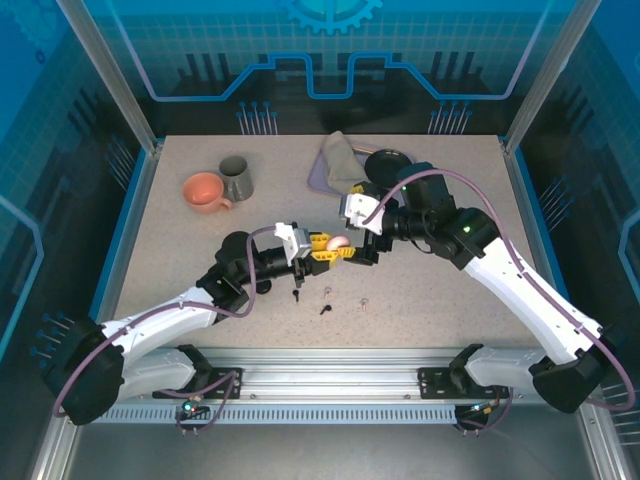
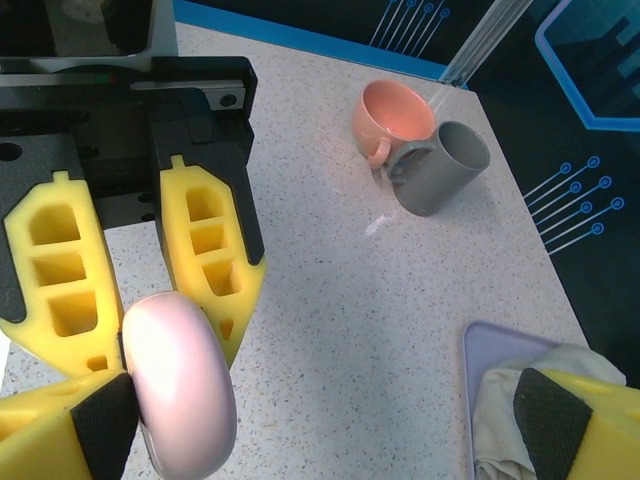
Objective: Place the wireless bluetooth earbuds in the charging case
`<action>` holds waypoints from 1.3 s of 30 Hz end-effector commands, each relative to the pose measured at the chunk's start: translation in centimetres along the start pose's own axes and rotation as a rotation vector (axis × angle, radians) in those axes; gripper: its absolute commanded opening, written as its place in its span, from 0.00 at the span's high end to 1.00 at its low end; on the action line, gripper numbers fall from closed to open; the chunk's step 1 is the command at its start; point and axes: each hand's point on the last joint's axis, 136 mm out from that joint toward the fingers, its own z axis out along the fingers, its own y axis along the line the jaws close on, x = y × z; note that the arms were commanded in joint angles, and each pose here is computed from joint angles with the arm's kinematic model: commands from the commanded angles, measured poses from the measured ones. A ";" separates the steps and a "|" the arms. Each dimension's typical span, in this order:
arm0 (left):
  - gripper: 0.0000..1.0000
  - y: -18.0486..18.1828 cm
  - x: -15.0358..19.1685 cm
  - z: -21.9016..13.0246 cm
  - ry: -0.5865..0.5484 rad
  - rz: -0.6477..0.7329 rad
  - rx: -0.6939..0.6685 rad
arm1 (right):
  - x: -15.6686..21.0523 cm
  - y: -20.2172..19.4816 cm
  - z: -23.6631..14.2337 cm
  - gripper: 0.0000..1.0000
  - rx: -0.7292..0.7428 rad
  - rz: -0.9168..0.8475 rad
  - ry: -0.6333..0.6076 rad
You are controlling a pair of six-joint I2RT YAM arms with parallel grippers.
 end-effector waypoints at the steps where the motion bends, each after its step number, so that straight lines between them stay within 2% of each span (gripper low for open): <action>1: 1.00 -0.7 -1.3 0.3 -0.027 0.043 0.045 | -0.3 -2.5 -1.0 0.01 0.087 0.024 0.008; 14: 1.00 -0.4 -1.3 0.3 -0.031 0.043 0.024 | -0.8 -2.3 -2.0 0.00 0.073 0.054 -0.029; 21: 1.00 0.0 -1.2 0.2 -0.038 0.045 -0.001 | -0.6 -3.3 -4.7 0.00 0.173 0.172 -0.065; 24: 1.00 0.0 -1.4 0.1 -0.044 0.050 -0.008 | 0.4 -4.3 -6.1 0.00 0.248 0.302 -0.056; 28: 1.00 0.0 -1.6 -0.2 -0.042 0.060 -0.018 | 3.5 -5.6 -7.8 0.00 0.356 0.594 0.005; 36: 1.00 -0.2 -2.6 -1.1 -0.050 0.088 -0.033 | 9.7 -2.8 -6.4 0.04 0.331 0.987 0.159; 39: 1.00 -0.3 -3.0 -1.4 -0.057 0.096 -0.039 | 12.3 -1.2 -4.8 0.15 0.303 1.174 0.231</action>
